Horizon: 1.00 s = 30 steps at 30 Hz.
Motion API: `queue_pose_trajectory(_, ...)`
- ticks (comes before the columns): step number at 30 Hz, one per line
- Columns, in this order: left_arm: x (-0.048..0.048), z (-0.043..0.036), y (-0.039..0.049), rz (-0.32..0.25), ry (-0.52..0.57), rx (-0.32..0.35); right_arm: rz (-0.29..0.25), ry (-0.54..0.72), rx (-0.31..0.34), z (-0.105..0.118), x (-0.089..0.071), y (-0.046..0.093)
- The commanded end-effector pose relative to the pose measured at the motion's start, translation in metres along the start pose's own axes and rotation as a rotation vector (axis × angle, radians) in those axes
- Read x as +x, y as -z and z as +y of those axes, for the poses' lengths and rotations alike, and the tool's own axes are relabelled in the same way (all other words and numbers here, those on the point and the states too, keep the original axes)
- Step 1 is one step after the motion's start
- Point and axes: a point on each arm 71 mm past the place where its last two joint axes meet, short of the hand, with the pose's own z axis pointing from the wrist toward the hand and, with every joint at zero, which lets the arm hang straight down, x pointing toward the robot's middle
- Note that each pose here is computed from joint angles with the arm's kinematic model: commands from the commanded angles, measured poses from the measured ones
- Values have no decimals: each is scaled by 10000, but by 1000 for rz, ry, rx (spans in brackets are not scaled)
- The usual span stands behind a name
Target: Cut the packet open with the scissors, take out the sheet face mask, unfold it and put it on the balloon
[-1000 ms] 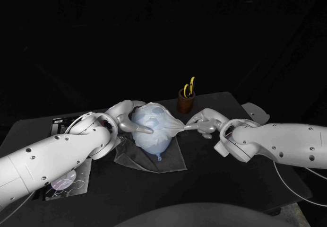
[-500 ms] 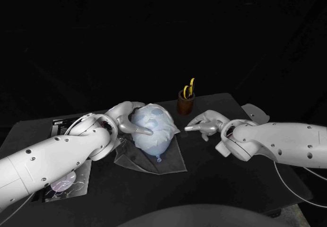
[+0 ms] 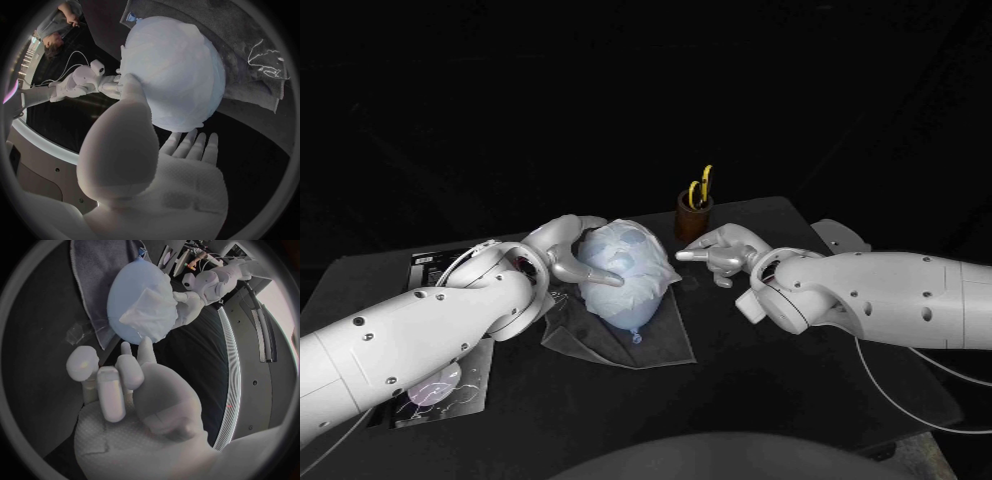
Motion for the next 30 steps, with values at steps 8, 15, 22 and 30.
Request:
queue_pose_trajectory(8, 8, 3, 1, 10, 4, 4, 13, 6, -87, 135, 102, -47)
queue_pose_trajectory(15, 8, 6, 0, 11, 7, 3, 14, 32, -100, 162, 143, -89)
queue_pose_trajectory(22, 7, 8, 4, 12, 10, 3, 26, 63, -121, 213, 217, -92)
queue_pose_trajectory(30, 11, 2, 1, 13, 11, 5, 11, 111, -138, 254, 270, -89)
